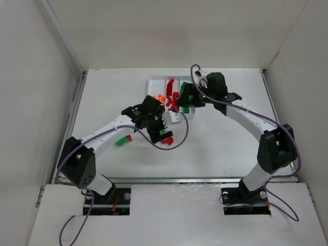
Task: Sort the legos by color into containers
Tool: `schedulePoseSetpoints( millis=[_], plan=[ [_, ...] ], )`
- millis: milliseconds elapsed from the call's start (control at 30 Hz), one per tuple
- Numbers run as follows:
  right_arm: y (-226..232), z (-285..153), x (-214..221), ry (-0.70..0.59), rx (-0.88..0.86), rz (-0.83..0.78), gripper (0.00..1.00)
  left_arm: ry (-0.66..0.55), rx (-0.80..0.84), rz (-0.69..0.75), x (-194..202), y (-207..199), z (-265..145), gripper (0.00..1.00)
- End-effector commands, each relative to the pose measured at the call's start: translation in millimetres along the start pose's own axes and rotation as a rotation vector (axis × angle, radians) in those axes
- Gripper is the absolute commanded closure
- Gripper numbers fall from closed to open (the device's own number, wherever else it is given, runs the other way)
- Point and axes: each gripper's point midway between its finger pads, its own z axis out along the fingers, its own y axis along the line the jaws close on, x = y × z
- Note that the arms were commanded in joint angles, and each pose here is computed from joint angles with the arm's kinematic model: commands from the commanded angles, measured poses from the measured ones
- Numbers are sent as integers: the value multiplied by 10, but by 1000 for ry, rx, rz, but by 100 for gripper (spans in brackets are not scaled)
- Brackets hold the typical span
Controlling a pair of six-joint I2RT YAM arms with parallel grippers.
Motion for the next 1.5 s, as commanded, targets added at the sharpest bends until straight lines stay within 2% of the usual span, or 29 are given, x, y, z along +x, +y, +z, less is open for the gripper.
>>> schedulePoseSetpoints(
  millis=[0,167,200,333,567,767,933,967,1067,1100,1200,1267,1300,1400,1467],
  plan=[
    [5,-203,-151,-47,50,-110,0,-42,25,178,-139,-7,175,0],
    [-9,-211,-95,-23,48,-130,0,5,94,427,-106,-23,452,0],
    [-16,-214,-75,-16,51,-126,0,4,114,529,-134,-69,505,0],
    [-91,-227,-16,-10,61,-126,0,53,140,743,-115,-124,664,0],
    [-131,-253,22,-3,62,-126,0,115,179,875,72,-240,912,0],
    [-149,-285,24,-5,60,-131,0,218,206,946,382,-222,988,8],
    [-168,-299,11,-6,58,-127,0,231,226,953,457,-248,1038,26],
    [-168,-299,11,-6,58,-127,0,239,221,954,463,-234,1033,38],
    [-168,-299,11,-6,58,-127,0,230,206,948,430,-216,1045,55],
    [-161,-296,-8,-14,55,-131,0,239,199,949,438,-200,1040,64],
    [-158,-313,8,-14,55,-131,0,246,204,927,464,-215,1030,80],
    [-134,-337,-12,-22,52,-135,0,249,200,898,454,-215,1016,96],
    [-134,-337,-12,-22,52,-135,0,236,191,862,408,-215,1012,100],
    [-176,-384,-31,-27,73,-138,0,224,168,764,324,-179,938,100],
    [-236,-437,-65,-39,106,-142,0,129,139,616,32,-128,811,100]
  ],
)
